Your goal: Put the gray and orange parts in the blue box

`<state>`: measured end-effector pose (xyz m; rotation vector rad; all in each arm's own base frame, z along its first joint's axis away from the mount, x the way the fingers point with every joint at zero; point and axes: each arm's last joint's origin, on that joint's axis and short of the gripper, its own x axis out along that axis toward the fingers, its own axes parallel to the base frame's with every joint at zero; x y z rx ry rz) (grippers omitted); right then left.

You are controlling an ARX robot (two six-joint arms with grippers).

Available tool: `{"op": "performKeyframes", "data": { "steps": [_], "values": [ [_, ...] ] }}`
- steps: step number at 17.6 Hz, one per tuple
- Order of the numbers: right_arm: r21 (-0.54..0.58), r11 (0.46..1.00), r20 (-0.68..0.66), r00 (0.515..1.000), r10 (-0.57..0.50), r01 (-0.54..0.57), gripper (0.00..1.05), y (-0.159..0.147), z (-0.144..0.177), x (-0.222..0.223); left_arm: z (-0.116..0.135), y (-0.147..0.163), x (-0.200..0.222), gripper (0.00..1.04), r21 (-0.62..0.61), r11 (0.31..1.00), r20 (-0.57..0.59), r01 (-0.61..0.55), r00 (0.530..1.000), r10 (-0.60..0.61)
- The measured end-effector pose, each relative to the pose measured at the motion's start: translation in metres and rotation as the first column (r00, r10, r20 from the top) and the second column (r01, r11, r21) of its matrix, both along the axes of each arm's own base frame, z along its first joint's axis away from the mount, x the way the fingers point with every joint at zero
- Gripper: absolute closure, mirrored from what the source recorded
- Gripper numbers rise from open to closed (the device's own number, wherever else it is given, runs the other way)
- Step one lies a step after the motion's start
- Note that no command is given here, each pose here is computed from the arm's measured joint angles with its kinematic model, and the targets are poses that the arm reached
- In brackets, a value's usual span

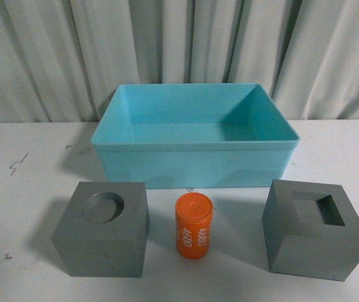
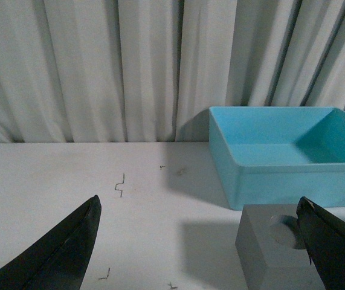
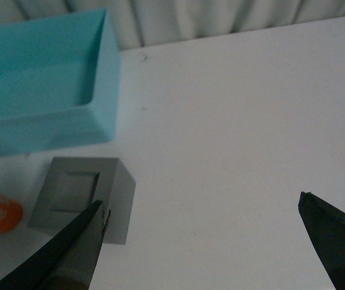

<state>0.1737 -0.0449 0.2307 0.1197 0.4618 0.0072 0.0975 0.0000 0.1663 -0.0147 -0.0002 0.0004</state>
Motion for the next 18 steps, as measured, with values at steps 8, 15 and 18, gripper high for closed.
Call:
{"op": "performKeyframes", "data": {
  "steps": [8, 15, 18],
  "values": [
    [0.105, 0.936, -0.389, 0.852, 0.35, -0.337, 0.06, 0.049, -0.051, 0.118, 0.0, 0.0, 0.0, 0.07, 0.0, 1.0, 0.0, 0.0, 1.0, 0.0],
    [0.091, 0.95, -0.483, 0.821, 0.303, -0.297, 0.06, 0.074, -0.081, 0.132, 0.0, 0.0, 0.0, 0.07, 0.0, 1.0, 0.0, 0.0, 1.0, 0.0],
    [0.093, 0.954, -0.482, 0.826, 0.293, -0.284, 0.06, 0.074, -0.081, 0.133, 0.0, 0.0, 0.0, 0.07, 0.0, 1.0, 0.0, 0.0, 1.0, 0.0]
  ]
}}
